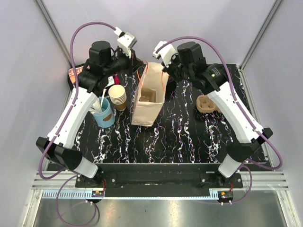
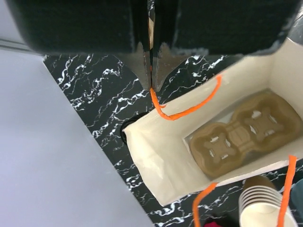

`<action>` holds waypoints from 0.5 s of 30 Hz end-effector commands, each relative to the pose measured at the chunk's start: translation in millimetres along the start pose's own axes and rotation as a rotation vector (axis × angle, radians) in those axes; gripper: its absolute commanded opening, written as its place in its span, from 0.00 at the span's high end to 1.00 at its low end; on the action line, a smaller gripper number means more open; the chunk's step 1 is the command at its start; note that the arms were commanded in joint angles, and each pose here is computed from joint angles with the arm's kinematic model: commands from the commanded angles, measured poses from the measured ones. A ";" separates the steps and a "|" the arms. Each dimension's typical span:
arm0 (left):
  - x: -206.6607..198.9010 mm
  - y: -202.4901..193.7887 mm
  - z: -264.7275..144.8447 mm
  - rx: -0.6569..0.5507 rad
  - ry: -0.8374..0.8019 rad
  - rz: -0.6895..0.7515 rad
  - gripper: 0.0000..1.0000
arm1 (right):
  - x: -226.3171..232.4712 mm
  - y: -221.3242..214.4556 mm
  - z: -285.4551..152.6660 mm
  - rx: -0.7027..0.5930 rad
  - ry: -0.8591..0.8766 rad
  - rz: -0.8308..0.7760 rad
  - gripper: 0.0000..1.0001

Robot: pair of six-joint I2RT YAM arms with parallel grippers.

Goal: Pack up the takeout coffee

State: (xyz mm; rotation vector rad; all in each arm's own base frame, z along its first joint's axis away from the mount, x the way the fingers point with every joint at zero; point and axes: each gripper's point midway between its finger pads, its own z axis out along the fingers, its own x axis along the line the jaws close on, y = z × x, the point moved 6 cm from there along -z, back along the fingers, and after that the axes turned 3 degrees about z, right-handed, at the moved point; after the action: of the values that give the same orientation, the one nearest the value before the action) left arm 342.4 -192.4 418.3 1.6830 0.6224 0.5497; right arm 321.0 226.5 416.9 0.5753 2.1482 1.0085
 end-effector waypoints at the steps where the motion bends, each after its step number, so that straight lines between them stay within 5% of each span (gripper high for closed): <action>1: -6.1 33.3 -1.8 -0.081 -0.010 0.053 0.99 | -33.2 30.9 -43.9 -0.153 -0.156 0.054 1.00; 11: -22.1 54.9 3.1 -0.117 -0.053 0.062 0.83 | -62.7 48.4 -90.5 -0.242 -0.288 0.067 1.00; 15: -26.5 60.4 5.5 -0.130 -0.069 0.054 0.62 | -73.7 52.2 -109.2 -0.270 -0.339 0.074 1.00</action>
State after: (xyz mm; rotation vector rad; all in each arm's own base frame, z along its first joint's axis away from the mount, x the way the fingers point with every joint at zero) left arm 336.8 -220.3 451.3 1.6510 0.5305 0.5316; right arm 310.2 183.8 492.5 0.6353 1.8617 1.0766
